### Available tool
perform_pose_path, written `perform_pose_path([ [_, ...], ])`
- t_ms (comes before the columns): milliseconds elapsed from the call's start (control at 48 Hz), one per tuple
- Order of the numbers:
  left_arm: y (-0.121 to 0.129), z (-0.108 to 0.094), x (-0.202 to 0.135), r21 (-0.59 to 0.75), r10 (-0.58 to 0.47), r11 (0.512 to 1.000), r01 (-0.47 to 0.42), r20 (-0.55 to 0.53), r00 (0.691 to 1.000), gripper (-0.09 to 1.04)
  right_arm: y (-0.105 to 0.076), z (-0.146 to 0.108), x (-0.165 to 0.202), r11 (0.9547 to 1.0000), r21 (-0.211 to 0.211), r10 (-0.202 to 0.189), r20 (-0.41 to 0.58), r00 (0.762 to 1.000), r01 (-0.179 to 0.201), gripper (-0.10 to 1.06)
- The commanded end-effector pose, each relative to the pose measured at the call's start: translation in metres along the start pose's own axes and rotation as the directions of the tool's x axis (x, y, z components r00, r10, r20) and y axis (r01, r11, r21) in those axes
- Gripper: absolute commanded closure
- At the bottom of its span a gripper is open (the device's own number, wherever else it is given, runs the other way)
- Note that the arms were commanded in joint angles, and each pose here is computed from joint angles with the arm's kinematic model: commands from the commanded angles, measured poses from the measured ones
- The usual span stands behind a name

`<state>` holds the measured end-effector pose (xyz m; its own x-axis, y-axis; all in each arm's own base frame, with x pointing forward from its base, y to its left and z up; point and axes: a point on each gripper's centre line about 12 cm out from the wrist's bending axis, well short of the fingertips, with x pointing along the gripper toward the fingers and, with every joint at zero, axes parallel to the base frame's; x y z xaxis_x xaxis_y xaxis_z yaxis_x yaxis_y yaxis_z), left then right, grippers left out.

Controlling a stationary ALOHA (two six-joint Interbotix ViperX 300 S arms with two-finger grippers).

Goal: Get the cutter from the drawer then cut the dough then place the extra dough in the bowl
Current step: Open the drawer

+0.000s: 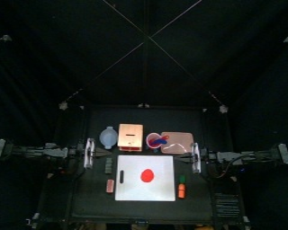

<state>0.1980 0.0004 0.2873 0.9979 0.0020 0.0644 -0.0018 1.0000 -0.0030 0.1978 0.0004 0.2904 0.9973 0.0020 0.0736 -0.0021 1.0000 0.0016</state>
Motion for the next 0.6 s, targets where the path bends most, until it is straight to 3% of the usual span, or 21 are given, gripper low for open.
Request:
perform_pose_path([
  [21,0.006,-0.006,0.013,-0.044,0.032,0.999,-0.032,0.009,0.999,0.88,-0.005,0.001,0.01,0.9995,-0.02,-0.025,-0.008,1.0,0.025,1.01],
  [167,0.008,-0.025,0.03,-0.162,0.068,0.984,-0.07,-0.015,0.998,0.87,-0.017,-0.007,0.041,0.9956,-0.077,-0.058,-0.051,0.997,0.054,1.01],
  [333,0.011,-0.045,0.047,-0.293,0.128,0.947,-0.132,-0.031,0.991,0.87,-0.039,-0.01,0.095,0.9847,-0.157,-0.087,-0.068,0.994,0.075,1.01],
  [479,0.014,-0.062,0.056,-0.437,0.208,0.876,-0.206,-0.044,0.977,0.86,-0.063,-0.021,0.138,0.9756,-0.197,-0.111,-0.059,0.992,0.097,1.01],
  [604,0.022,-0.084,0.058,-0.584,0.313,0.748,-0.314,-0.106,0.944,0.86,-0.087,-0.036,0.176,0.9707,-0.209,-0.13,-0.042,0.991,0.118,1.01],
])
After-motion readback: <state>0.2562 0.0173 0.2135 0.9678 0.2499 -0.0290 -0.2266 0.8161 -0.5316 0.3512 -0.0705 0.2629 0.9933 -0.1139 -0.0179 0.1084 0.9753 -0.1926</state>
